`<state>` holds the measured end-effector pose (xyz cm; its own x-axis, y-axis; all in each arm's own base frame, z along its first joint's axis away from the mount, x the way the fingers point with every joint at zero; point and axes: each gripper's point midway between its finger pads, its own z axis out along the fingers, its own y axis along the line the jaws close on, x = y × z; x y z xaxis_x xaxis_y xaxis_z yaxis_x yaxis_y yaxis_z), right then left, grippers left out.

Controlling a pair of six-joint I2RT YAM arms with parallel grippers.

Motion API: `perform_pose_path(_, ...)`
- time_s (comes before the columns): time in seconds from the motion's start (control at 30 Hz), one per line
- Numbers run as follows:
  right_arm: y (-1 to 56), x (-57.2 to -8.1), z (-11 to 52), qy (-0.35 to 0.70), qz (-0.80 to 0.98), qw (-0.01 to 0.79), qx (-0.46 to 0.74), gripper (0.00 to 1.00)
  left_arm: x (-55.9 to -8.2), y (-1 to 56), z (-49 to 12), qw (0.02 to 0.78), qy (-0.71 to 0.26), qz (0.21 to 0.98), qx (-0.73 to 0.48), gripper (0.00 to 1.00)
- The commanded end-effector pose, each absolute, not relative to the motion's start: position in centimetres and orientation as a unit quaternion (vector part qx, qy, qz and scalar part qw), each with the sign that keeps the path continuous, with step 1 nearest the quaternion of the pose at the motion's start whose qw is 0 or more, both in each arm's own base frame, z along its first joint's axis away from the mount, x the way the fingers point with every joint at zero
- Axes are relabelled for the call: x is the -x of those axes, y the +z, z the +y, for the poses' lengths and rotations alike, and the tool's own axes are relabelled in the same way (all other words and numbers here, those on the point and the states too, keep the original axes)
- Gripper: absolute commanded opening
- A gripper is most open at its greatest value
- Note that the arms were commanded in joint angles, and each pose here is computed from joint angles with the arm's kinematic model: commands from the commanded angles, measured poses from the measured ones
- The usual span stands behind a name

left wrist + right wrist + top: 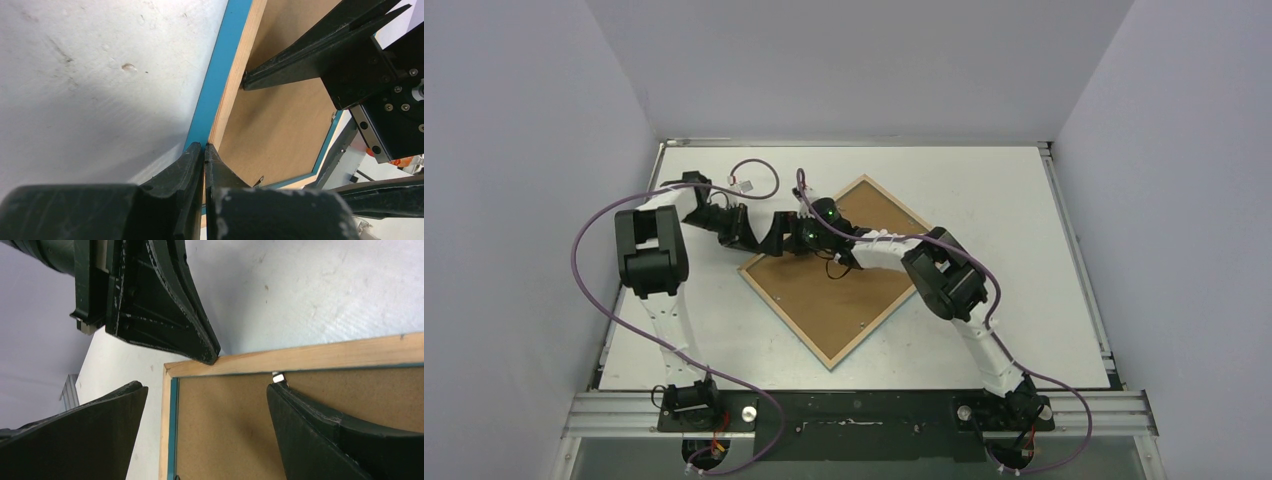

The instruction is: Put the photo into the frame

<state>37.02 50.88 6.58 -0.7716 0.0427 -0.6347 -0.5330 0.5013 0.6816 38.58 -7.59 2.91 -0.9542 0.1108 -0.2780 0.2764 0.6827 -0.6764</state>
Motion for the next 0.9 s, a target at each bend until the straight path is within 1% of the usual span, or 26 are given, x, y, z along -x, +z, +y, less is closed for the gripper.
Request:
perform_pose_path(0.0,12.2,-36.8,49.2,0.508,0.787,0.317,0.149,0.96,-38.4,5.1,-8.5,0.107,-0.387,0.908,-0.121,0.03)
perform_pose_path(0.03,13.2,-37.1,48.5,0.510,0.785,0.321,0.146,0.97,-38.7,5.5,-8.5,0.113,-0.386,0.907,-0.122,0.05)
perform_pose_path(0.13,15.5,-38.7,45.7,0.504,0.781,0.344,0.133,0.98,-40.0,6.9,-8.6,0.136,-0.380,0.907,-0.122,0.18)
perform_pose_path(0.23,15.8,-40.1,42.7,0.482,0.790,0.357,0.123,0.99,-41.6,7.5,-8.9,0.152,-0.375,0.906,-0.124,0.29)
perform_pose_path(0.3,15.6,-40.9,40.6,0.468,0.797,0.365,0.108,0.99,-42.7,7.7,-9.3,0.161,-0.372,0.906,-0.124,0.33)
perform_pose_path(0.47,15.0,-41.9,36.3,0.437,0.811,0.382,0.072,0.99,-45.8,7.7,-11.8,0.178,-0.373,0.900,-0.139,0.35)
perform_pose_path(0.5,14.5,-42.1,35.1,0.430,0.815,0.383,0.062,0.99,-46.0,7.5,-13.4,0.176,-0.377,0.897,-0.150,0.35)
perform_pose_path(0.63,14.1,-43.0,31.9,0.412,0.822,0.393,0.036,0.98,-47.5,6.7,-16.8,0.167,-0.387,0.892,-0.166,0.36)
perform_pose_path(0.73,13.6,-43.7,31.3,0.408,0.823,0.393,0.042,0.96,-48.5,6.2,-18.6,0.170,-0.386,0.890,-0.171,0.34)
perform_pose_path(0.87,12.7,-45.1,32.3,0.420,0.821,0.380,0.067,0.96,-50.3,5.5,-19.2,0.189,-0.366,0.896,-0.163,0.30)
